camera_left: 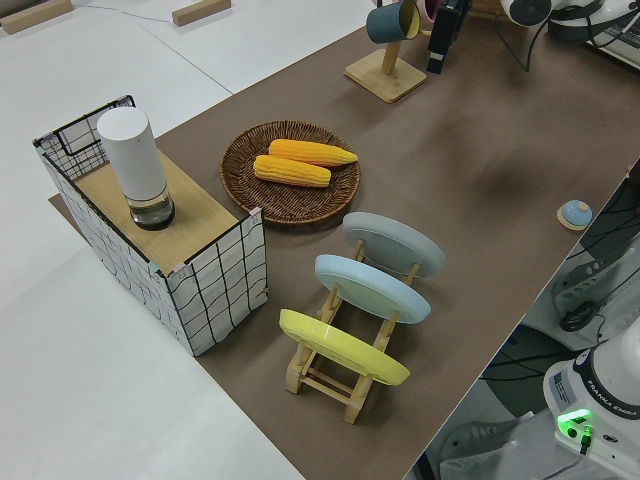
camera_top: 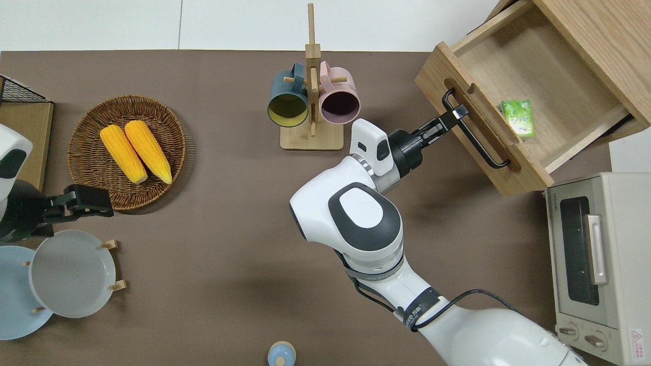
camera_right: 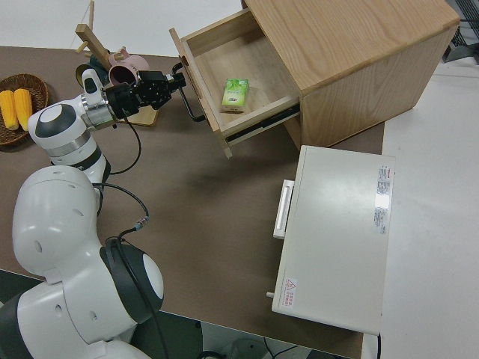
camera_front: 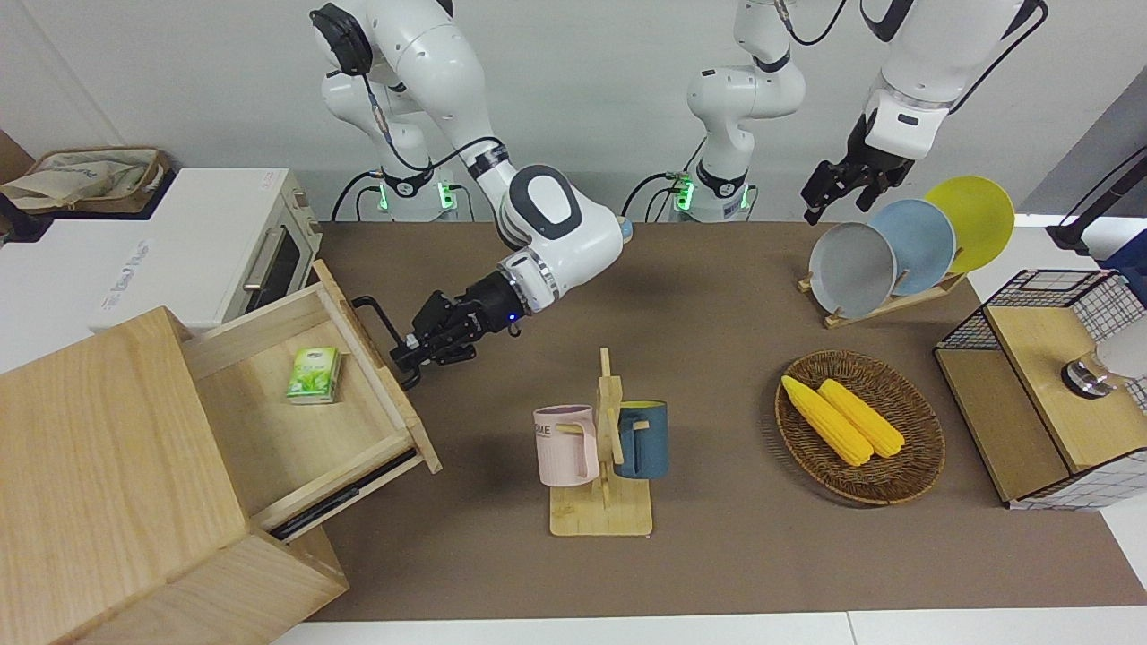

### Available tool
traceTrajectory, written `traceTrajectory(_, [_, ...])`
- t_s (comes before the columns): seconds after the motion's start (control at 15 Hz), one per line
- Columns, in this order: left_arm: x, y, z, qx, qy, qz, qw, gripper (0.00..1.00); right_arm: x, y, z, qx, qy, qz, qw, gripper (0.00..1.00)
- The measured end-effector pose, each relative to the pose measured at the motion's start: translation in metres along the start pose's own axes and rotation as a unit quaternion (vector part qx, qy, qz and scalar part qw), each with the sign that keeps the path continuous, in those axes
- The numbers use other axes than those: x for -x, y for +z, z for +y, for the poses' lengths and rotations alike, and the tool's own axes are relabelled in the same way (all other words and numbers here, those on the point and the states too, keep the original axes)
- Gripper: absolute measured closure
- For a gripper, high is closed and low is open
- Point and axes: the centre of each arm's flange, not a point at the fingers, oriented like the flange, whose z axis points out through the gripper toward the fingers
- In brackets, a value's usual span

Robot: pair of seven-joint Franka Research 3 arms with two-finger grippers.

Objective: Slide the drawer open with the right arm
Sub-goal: 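Pull the handle toward the robot with the right gripper, sliding the drawer out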

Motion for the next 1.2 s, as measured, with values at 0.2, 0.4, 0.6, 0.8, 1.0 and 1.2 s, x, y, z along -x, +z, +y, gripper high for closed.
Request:
traceTrajectory(0.2, [0.0, 0.0, 0.0, 0.0, 0.0, 0.0, 1.0, 0.0, 0.001, -0.018, -0.001, -0.005, -0.002, -0.002, 1.0, 0.82])
traceTrajectory(0.4, [0.0, 0.0, 0.0, 0.0, 0.0, 0.0, 1.0, 0.0, 0.002, -0.033, -0.001, -0.011, -0.002, -0.003, 0.9999, 0.82])
traceTrajectory(0.6, [0.0, 0.0, 0.0, 0.0, 0.0, 0.0, 1.0, 0.0, 0.004, -0.049, -0.001, -0.014, -0.003, -0.002, 0.9999, 0.82])
traceTrajectory(0.8, [0.0, 0.0, 0.0, 0.0, 0.0, 0.0, 1.0, 0.0, 0.006, -0.065, -0.001, -0.02, -0.004, -0.004, 0.9998, 0.82])
traceTrajectory(1.0, [0.0, 0.0, 0.0, 0.0, 0.0, 0.0, 1.0, 0.0, 0.007, -0.07, 0.0, -0.024, -0.004, -0.006, 0.9997, 0.82])
traceTrajectory(1.2, [0.0, 0.0, 0.0, 0.0, 0.0, 0.0, 1.0, 0.0, 0.006, -0.07, 0.001, -0.025, -0.003, -0.007, 0.9997, 0.82])
